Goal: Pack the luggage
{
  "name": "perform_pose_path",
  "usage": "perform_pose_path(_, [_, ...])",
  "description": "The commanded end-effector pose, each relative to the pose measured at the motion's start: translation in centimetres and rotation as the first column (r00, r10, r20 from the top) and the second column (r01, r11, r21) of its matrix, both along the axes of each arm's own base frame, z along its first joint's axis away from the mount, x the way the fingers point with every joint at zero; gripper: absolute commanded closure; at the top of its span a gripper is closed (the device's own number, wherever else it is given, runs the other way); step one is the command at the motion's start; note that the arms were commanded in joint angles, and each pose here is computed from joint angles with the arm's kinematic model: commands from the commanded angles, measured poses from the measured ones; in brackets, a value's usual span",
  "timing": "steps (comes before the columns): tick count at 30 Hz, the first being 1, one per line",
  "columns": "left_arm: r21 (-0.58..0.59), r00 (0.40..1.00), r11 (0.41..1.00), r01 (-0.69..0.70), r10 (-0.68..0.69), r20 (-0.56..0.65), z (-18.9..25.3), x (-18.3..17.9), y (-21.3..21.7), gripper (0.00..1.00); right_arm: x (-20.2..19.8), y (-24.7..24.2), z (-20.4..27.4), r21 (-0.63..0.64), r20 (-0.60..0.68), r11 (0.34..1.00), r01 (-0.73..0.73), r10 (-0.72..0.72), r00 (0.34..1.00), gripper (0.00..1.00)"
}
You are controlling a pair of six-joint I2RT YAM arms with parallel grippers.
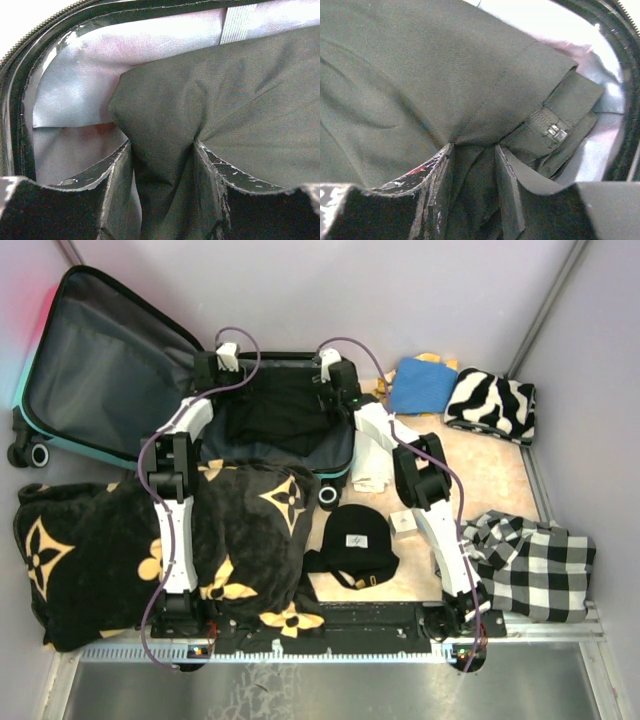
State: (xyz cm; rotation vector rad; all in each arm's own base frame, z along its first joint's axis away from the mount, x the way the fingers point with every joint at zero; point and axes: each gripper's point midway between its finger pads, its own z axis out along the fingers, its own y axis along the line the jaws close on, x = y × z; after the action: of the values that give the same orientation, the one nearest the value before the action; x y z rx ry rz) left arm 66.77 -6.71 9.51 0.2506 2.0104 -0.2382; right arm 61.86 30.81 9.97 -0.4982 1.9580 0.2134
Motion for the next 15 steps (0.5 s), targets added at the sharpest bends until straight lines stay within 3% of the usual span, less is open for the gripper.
perform_pose_path(1, [0.083, 0.995, 0.994, -0.07, 0.063, 0.076, 2.2, 0.1, 1.3, 0.45, -3.4, 0.7, -3.0, -0.054, -0.186, 0.997, -0.05, 0.039, 0.982, 0.59])
perform_pose_path(2, [0.082, 0.995, 0.995, -0.061, 0.054, 0.082, 2.9, -0.3, 1.2, 0.41, -3.2, 0.9, -2.0, -0.052, -0.179, 0.997, -0.06, 0.05, 0.982, 0.55])
perform_pose_path(3, [0.077, 0.995, 0.996, -0.049, 0.042, 0.09, 3.9, -0.6, 0.9, 0.31, -3.1, 1.1, -0.9, -0.048, -0.169, 0.996, -0.073, 0.064, 0.984, 0.51])
perform_pose_path(5, [0.049, 0.994, 0.999, -0.024, 0.018, 0.108, 6.5, -1.2, 0.3, 0.17, -3.4, 1.4, 1.6, -0.028, -0.146, 0.994, -0.106, 0.1, 0.984, 0.37])
perform_pose_path(9, [0.015, 0.99, 0.999, 0.038, -0.04, 0.132, 10.8, -3.2, -0.8, 0.01, -5.8, 1.8, 7.5, 0.042, -0.108, 0.977, -0.209, 0.212, 0.971, 0.13])
perform_pose_path(12, [0.007, 0.987, 0.997, 0.08, -0.08, 0.136, 13.4, -5.0, -1.4, 0.0, -7.9, 1.4, 11.4, 0.082, -0.087, 0.959, -0.27, 0.277, 0.957, 0.02])
perform_pose_path(15, [-0.001, 0.983, 0.992, 0.128, -0.127, 0.132, 15.8, -7.0, -2.1, 0.0, -9.8, 0.2, 14.7, 0.085, -0.068, 0.949, -0.302, 0.308, 0.949, 0.01])
